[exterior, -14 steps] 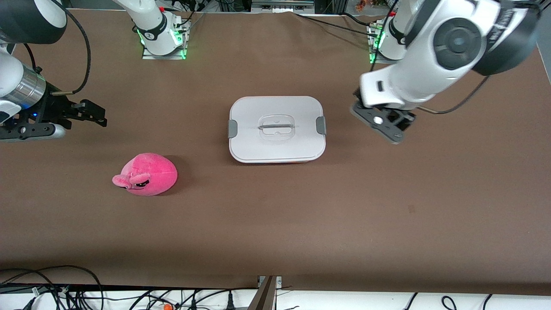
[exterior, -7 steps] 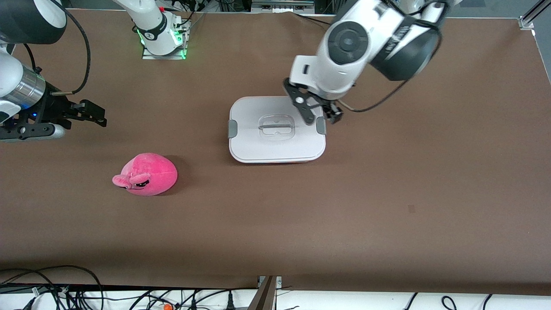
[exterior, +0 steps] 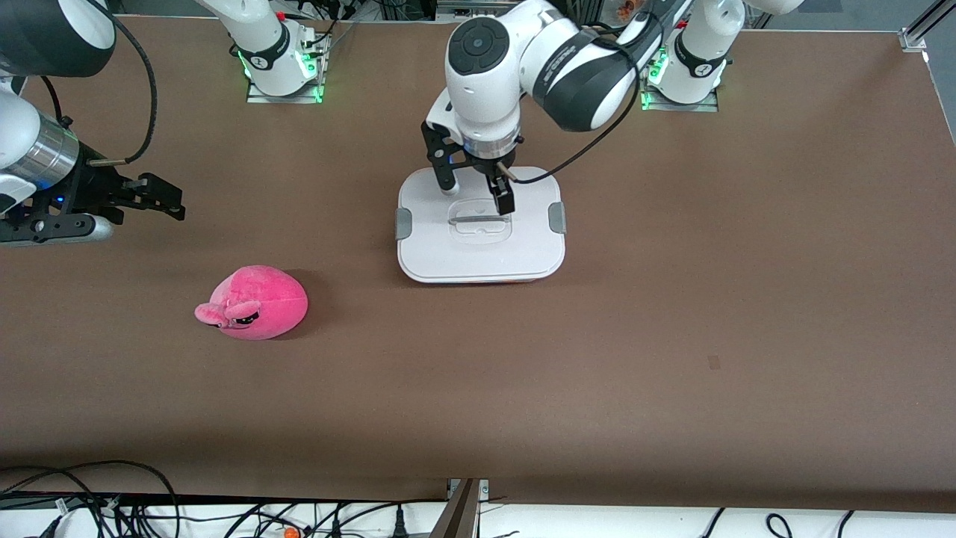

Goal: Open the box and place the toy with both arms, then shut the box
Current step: 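Lower the left gripper onto the lid handle and grasp it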

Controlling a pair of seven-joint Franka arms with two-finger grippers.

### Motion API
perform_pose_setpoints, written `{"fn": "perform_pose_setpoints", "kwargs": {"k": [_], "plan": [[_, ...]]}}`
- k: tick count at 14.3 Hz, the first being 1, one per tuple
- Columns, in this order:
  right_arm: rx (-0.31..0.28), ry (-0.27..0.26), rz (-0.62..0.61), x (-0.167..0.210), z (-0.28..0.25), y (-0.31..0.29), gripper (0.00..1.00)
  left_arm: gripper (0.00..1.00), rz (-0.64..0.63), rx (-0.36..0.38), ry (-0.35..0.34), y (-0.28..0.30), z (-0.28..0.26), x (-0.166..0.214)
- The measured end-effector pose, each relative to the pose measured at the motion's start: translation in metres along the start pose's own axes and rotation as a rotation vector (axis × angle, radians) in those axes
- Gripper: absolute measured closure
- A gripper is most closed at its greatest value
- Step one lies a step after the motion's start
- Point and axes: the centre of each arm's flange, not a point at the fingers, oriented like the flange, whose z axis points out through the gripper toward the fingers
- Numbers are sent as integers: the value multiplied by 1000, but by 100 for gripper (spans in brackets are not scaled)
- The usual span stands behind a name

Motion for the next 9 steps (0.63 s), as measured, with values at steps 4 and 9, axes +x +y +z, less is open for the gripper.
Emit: {"fn": "perform_pose_setpoints", "kwargs": {"k": [4,9], "plan": [[0,0,0,0,0,0,0,0,31,26,16,-1,26,11],[0,0,0,0,0,0,0,0,53,35,9,0,46,18]]}}
